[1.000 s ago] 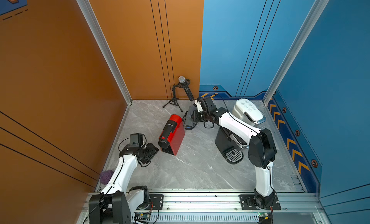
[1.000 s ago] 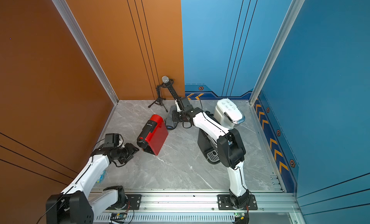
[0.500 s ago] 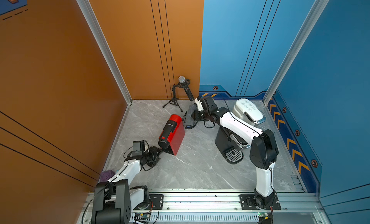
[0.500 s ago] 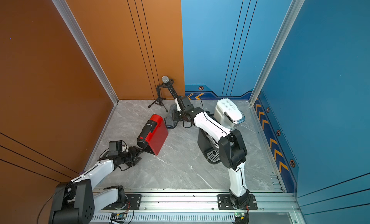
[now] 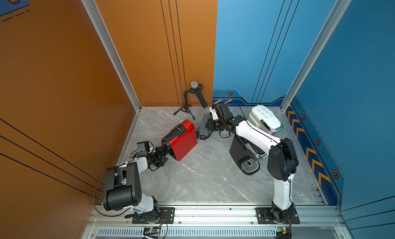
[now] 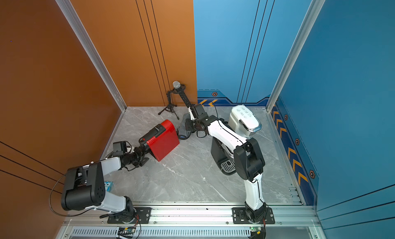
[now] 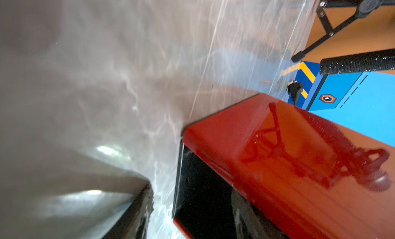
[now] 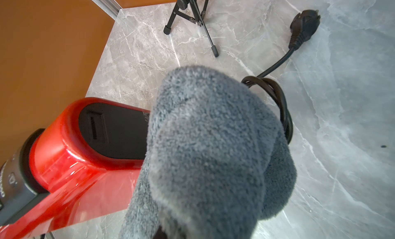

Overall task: Wipe the surface of a coffee machine
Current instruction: Adjust the coffee machine at the center of the board.

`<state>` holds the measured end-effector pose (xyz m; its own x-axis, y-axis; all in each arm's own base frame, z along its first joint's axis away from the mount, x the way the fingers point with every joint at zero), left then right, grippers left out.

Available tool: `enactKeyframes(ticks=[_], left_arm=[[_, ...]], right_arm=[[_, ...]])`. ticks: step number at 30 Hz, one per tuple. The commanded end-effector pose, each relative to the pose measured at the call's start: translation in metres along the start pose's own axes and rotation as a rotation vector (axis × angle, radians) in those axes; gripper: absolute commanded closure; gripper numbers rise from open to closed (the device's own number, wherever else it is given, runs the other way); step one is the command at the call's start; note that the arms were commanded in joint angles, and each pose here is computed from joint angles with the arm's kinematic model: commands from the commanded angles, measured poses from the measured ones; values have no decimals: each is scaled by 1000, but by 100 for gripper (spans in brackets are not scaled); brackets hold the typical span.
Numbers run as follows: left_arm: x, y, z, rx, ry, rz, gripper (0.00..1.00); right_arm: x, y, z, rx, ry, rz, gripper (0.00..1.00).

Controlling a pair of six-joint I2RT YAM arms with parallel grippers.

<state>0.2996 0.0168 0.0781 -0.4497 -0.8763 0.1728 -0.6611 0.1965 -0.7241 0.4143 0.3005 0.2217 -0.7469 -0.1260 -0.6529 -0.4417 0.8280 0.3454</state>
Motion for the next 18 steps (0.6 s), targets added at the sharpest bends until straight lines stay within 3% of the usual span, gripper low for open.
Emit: enactKeyframes(ticks=[1,8,12,15,18], left_arm=[[-45,-11,1,-12,-158,42,40],[-91,-46,36,17,-124,52,43],[-112,-49,48,2,-153,32,44],[-117,-60,54,18,-151,40,45],[-105,-66,49,28,-141,61,48]], right_arm=[[-13,3,-24,-44,-44,-24,86],[-17,22,-16,-168,-25,-86,86],[-31,29,-15,-266,-42,-110,85],[-39,24,-10,-257,-55,-101,85],[-46,3,-2,-167,-72,-7,85]])
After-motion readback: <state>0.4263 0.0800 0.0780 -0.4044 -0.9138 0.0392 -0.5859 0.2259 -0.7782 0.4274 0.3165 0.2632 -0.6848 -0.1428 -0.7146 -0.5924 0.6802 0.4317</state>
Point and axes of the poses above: each gripper's point midway between its finger pads, its own z axis out along the fingers, its own y axis along the line the jaws close on, x = y × z, the point moved 6 cm from there along -z, back along the fingers, and after that the axes turned 8 degrees about -z, right-handed, at the moved point
